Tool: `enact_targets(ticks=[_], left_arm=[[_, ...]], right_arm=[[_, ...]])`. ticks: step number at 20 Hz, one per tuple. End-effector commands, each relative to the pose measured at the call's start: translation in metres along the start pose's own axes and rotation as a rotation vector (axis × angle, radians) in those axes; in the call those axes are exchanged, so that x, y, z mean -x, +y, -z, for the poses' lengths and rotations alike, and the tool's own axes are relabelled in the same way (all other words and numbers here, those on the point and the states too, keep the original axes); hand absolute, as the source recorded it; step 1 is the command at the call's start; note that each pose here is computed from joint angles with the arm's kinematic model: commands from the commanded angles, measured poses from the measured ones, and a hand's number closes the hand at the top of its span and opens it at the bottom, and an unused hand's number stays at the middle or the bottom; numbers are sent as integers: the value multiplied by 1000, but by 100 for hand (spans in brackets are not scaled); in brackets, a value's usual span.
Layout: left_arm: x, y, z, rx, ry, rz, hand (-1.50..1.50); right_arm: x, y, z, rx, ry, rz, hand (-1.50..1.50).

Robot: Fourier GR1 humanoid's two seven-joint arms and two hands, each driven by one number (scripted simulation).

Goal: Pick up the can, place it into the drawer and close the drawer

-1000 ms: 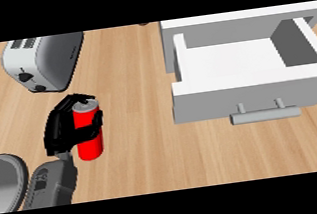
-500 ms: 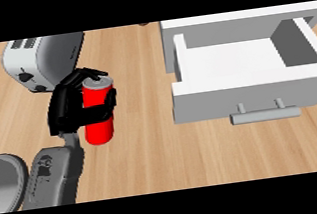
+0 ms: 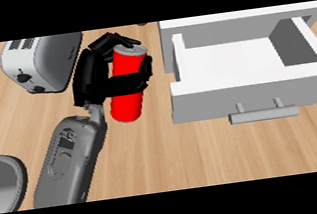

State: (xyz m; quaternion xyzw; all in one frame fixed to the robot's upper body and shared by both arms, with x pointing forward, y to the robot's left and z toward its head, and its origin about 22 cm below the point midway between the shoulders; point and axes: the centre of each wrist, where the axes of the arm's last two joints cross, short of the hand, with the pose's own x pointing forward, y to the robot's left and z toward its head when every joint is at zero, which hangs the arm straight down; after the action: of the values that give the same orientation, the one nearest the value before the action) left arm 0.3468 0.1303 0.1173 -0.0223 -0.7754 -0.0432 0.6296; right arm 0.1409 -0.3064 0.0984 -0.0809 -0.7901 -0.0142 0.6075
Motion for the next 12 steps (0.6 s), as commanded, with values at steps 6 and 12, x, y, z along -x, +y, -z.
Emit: enact_targets(ticks=[6,12], left_arm=[[-72,-65,51,40,-50,46,150],[-84,-95,62,44,-23,44,150]], right_arm=[[14,7,-4,-6,-12,-4,-150],[-8,13,-9,-4,-5,10,-150]])
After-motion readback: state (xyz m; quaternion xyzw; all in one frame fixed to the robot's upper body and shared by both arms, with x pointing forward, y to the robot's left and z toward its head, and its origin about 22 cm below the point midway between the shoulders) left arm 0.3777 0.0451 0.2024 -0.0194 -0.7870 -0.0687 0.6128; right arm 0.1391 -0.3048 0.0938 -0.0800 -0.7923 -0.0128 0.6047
